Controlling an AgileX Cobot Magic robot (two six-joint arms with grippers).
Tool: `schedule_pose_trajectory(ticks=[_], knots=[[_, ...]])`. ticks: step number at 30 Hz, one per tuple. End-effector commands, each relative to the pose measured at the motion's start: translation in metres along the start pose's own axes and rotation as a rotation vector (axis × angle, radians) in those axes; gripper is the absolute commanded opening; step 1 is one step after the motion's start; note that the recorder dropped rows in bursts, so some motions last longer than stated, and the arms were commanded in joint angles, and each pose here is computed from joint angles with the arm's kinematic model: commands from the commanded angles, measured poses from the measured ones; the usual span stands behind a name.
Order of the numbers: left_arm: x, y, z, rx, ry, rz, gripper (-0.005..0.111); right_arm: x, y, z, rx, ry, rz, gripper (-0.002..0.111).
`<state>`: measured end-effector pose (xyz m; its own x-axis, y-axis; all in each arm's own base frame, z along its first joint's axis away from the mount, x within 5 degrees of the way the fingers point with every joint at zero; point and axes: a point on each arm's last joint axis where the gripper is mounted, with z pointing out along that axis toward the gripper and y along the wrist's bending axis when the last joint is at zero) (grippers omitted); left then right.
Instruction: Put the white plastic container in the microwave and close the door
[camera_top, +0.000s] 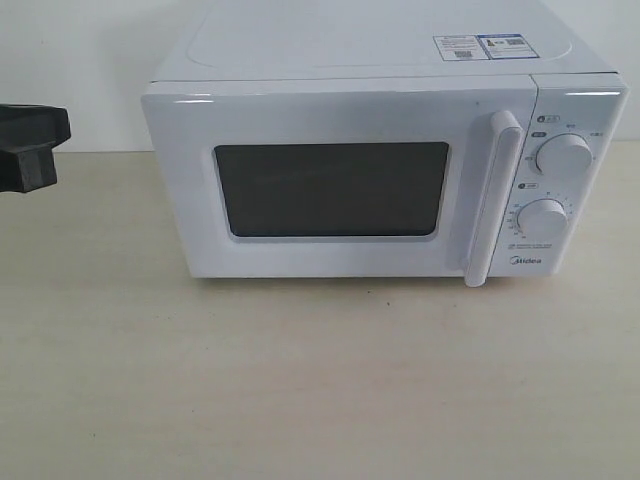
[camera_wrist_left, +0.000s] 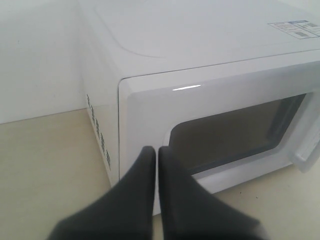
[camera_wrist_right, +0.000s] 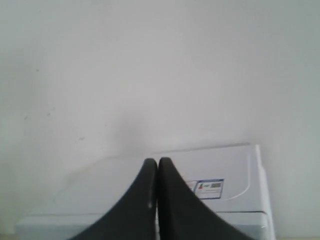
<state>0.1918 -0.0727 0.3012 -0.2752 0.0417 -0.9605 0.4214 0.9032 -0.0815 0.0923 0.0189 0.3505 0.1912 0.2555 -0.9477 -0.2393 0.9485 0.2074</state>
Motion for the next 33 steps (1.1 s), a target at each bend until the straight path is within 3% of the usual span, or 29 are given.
schedule_pose_trajectory(ticks=[1, 14, 33], knots=[[0.002, 0.001, 0.000, -0.007, 0.007, 0.007, 0.004, -0.011, -0.008, -0.017, 0.086, -0.085, 0.014, 0.000], [0.002, 0.001, 0.000, -0.007, 0.007, 0.007, 0.004, 0.003, -0.002, -0.047, 0.075, -0.002, -0.131, 0.000], [0.002, 0.000, -0.001, -0.007, 0.003, 0.008, 0.004, 0.114, -0.028, -0.070, 0.123, 0.176, -0.098, 0.000]])
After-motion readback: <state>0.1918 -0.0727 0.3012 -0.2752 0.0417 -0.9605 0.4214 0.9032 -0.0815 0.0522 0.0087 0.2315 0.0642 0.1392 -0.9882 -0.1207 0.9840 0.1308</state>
